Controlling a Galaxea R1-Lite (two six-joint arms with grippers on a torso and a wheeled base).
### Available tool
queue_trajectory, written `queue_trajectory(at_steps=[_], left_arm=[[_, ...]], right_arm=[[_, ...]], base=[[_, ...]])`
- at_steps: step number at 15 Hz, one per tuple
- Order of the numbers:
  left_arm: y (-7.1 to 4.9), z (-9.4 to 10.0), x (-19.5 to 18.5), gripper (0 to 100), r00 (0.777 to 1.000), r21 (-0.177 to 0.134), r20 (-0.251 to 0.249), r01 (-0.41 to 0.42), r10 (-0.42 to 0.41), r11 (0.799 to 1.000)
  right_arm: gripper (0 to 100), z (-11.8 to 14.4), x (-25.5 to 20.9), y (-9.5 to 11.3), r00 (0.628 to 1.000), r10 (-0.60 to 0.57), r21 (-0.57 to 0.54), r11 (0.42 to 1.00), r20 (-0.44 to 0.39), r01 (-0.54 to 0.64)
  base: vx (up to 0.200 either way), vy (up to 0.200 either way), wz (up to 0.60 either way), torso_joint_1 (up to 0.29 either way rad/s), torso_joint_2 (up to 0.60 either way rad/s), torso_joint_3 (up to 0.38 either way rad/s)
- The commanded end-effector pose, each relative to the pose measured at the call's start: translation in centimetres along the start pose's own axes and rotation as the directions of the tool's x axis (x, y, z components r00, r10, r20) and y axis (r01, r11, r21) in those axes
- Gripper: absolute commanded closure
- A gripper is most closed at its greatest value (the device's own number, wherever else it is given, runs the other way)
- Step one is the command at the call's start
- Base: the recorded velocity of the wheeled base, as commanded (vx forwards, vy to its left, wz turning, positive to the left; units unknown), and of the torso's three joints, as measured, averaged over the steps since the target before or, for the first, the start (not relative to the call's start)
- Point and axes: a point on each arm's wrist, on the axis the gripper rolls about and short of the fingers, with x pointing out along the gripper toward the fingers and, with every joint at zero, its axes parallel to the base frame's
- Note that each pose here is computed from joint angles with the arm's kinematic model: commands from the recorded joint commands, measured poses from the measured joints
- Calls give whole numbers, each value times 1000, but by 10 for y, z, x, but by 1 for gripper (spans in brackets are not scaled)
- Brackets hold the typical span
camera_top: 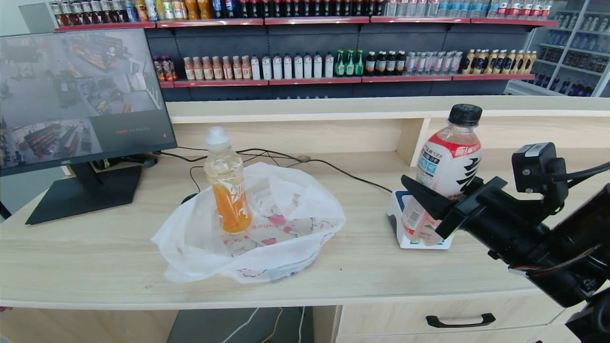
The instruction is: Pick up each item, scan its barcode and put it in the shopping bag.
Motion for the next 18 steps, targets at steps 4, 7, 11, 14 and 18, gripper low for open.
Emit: queue_trajectory(at_steps=[4,7,11,14,18], left_arm=[[0,0,0,0,1000,1,0,0,0,1000],[0,0,0,0,1000,1,0,0,0,1000],[0,0,0,0,1000,1,0,0,0,1000],[0,0,0,0,1000,3,0,0,0,1000],[0,0,0,0,1000,1,0,0,0,1000]], right_arm=[[100,1,-1,1,1000,2,1,1000,2,-2],[100,2,1,4,1000,15,1,1000,11,-15],[100,11,12,13,997,52,1,999,62,-53],[100,8,25,18,995,72,5,997,74,-72],[100,2,55,43,984,145,28,989,107,-148]], base=[[0,100,0,2,0,1],[0,0,0,0,0,0],[0,0,0,0,0,0],[0,0,0,0,0,0],[0,0,0,0,0,0]])
